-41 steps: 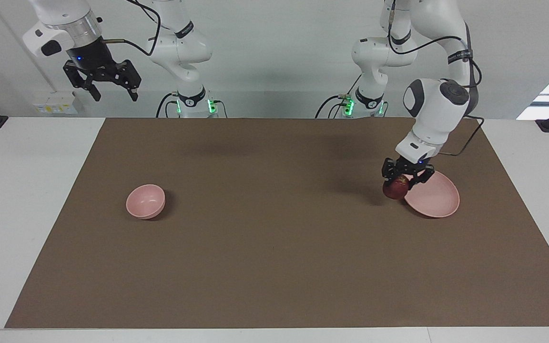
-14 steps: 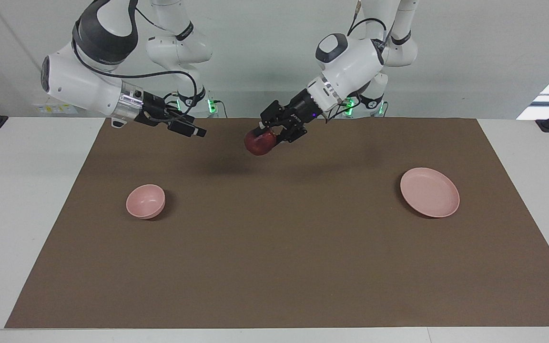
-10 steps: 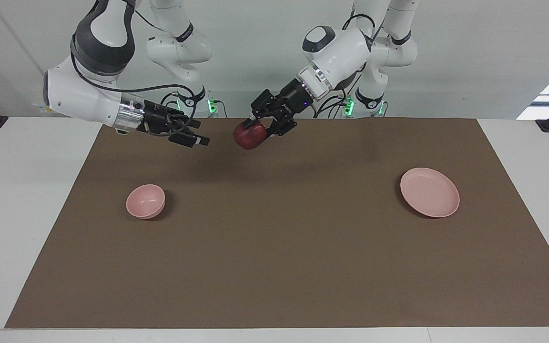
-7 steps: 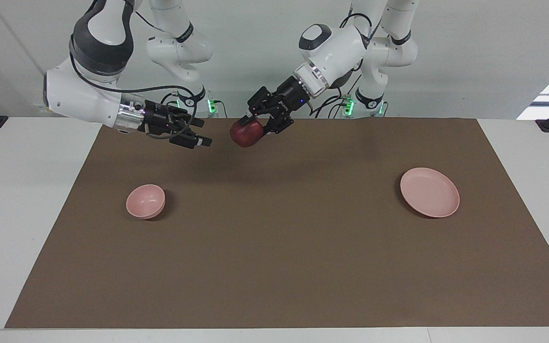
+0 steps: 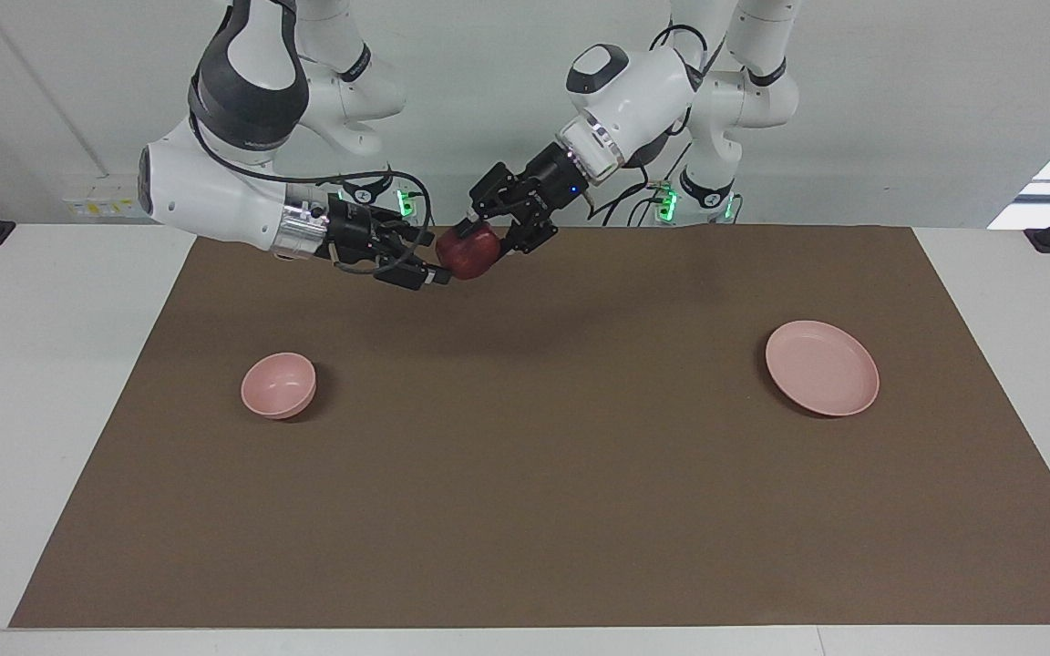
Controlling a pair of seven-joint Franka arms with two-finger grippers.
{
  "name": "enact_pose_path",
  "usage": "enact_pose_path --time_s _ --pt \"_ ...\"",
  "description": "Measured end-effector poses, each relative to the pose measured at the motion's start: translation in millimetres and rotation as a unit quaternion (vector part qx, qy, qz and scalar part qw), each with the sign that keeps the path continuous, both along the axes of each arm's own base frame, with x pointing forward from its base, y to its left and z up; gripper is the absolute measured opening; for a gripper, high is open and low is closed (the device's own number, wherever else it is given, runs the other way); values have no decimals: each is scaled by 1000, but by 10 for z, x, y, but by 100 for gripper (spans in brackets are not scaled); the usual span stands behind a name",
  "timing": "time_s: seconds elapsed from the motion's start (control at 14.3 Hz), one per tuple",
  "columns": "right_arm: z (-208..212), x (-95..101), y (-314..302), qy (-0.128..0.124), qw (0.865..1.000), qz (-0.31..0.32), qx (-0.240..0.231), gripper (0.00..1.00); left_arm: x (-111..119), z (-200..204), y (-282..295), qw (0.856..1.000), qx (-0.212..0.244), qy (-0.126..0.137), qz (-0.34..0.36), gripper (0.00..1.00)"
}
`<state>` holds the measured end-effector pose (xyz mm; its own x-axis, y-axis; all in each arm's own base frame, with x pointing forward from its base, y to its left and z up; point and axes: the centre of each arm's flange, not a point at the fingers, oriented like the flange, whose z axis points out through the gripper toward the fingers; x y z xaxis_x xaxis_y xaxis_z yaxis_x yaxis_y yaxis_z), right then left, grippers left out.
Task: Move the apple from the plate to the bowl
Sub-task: 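Close the right gripper on the apple held by the left gripper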
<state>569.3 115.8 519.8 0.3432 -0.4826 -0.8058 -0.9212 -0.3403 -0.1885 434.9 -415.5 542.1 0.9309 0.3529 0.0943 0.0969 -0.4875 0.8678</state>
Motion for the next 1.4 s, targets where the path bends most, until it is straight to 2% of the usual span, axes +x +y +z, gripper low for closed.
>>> enact_pose_path --time_s 0.28,1.33,1.4 --pt "25 -3 87 0 1000 0 12 100 -4 -33 3 1000 2 2 0 72" --pt "1 -74 419 3 1000 20 10 100 -6 -39 2 1000 1 6 2 72" --pt "5 -68 414 2 1000 18 10 93 -14 -47 -4 1000 1 7 1 72"
